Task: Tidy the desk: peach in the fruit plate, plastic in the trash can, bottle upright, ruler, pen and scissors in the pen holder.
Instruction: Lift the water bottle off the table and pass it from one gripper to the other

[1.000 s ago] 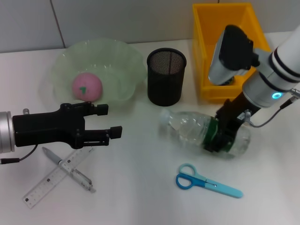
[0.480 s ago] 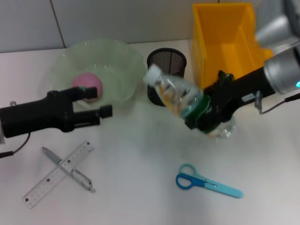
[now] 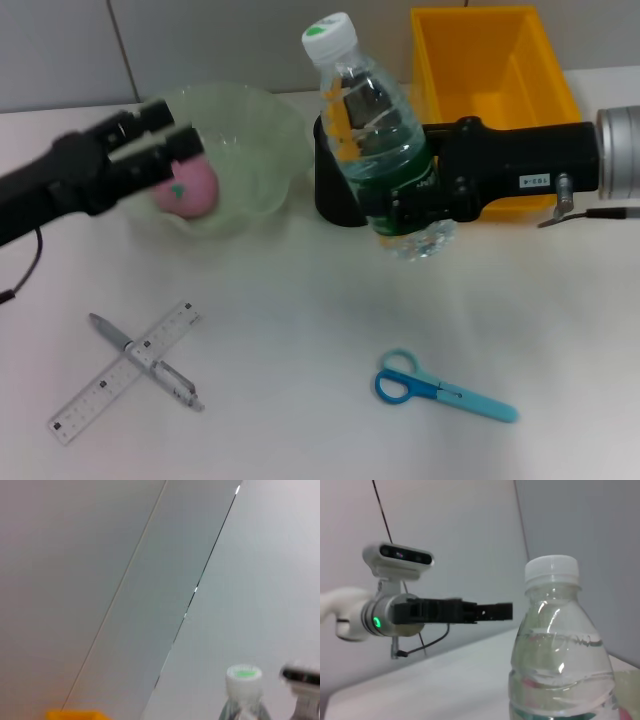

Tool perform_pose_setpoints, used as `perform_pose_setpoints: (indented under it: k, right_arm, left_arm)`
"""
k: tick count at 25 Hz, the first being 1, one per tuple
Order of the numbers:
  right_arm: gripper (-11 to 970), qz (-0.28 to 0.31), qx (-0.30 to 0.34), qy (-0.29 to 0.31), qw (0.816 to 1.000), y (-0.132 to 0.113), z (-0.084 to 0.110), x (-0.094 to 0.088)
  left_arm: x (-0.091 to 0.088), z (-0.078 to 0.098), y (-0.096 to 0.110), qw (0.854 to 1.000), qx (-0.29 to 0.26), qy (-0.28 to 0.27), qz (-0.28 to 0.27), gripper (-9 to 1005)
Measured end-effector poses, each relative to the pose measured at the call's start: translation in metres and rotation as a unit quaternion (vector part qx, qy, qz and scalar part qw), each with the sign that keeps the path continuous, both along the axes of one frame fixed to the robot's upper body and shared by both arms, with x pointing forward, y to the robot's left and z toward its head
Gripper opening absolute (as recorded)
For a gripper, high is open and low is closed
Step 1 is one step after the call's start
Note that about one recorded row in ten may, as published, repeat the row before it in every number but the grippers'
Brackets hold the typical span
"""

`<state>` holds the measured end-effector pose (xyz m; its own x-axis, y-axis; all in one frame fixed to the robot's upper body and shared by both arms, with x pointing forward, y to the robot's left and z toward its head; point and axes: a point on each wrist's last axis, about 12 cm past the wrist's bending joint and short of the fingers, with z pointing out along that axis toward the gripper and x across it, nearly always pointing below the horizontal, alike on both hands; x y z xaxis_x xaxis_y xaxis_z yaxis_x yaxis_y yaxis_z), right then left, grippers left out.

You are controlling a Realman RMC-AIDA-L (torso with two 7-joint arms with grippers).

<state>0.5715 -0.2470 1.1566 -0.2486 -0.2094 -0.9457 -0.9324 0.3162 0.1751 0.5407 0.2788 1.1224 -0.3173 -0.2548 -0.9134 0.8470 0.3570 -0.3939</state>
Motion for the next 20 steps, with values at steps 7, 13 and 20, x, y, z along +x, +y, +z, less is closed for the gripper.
perform_pose_setpoints:
  k: [7, 13, 20]
  right_arm:
    - [760, 0.029, 0.05, 0.002, 0.998, 0.022, -0.017, 0.0]
    - [764, 0.058, 0.064, 0.011, 0.996, 0.042, -0.027, 0.001]
    - [769, 0.077, 0.058, 0.015, 0.995, 0.056, -0.032, 0.002]
  left_arm:
    - [-0.003, 0.002, -0.006, 0.998, -0.056, -0.015, -0.003, 837]
    - [-0.003, -0.004, -0.02, 0.998, -0.058, -0.027, -0.02, 837]
    - [-0.004, -0.008, -0.026, 0.998, -0.049, -0.036, -0.027, 837]
